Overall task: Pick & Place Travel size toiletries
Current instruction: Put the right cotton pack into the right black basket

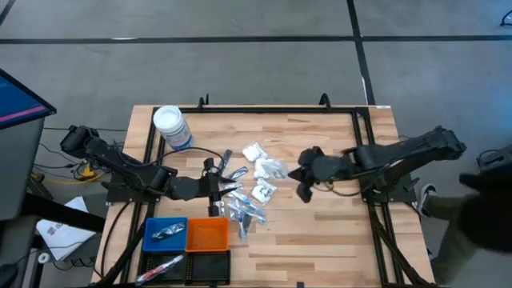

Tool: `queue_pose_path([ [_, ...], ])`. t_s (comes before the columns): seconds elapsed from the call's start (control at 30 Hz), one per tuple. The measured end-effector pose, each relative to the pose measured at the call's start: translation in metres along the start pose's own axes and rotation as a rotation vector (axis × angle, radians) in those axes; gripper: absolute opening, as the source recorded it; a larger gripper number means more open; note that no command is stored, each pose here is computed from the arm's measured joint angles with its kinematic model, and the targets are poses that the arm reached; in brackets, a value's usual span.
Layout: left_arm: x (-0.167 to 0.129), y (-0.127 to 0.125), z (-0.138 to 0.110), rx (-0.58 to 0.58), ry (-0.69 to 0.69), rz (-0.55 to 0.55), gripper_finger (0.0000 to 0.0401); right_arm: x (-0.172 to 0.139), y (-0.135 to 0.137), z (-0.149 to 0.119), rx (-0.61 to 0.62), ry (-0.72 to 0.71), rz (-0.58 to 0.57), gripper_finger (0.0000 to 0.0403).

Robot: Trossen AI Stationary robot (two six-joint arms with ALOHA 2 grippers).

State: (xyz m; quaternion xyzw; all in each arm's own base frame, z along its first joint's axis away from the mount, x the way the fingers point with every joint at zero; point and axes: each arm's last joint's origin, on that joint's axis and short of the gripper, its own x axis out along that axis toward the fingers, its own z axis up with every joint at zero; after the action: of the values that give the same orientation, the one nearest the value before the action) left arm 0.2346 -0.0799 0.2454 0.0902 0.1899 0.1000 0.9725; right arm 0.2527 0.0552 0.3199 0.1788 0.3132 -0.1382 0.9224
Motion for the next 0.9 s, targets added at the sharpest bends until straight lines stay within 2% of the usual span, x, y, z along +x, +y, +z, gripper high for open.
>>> queue_pose_path([
  [0.17, 0.000, 0.000, 0.000, 0.056, -0.001, -0.001, 0.0090, -0.016, 0.008, 0.001, 0.129, -0.012, 0.122, 0.0000],
  [0.3, 0.000, 0.000, 0.006, 0.098, -0.053, 0.002, 0.0093, -0.013, 0.018, -0.003, 0.118, 0.003, 0.175, 0.0000],
  [0.4, -0.004, 0.005, 0.013, 0.132, -0.104, -0.022, 0.0112, -0.003, 0.022, -0.007, 0.073, 0.062, 0.200, 0.0000],
  [0.5, -0.005, 0.017, 0.018, 0.128, -0.142, -0.135, 0.0151, 0.008, 0.028, -0.010, 0.051, 0.106, 0.247, 0.0000],
  [0.67, 0.003, 0.038, 0.020, 0.006, -0.158, -0.345, 0.0245, 0.023, 0.039, -0.006, 0.027, 0.106, 0.391, 0.0000],
  [0.73, 0.007, 0.043, 0.018, -0.006, -0.157, -0.431, 0.0279, 0.026, 0.040, -0.004, 0.014, 0.095, 0.402, 0.0000],
  [0.9, 0.015, 0.055, 0.019, -0.017, -0.194, -0.520, 0.0334, 0.023, 0.042, 0.006, -0.011, 0.046, 0.442, 0.0000],
])
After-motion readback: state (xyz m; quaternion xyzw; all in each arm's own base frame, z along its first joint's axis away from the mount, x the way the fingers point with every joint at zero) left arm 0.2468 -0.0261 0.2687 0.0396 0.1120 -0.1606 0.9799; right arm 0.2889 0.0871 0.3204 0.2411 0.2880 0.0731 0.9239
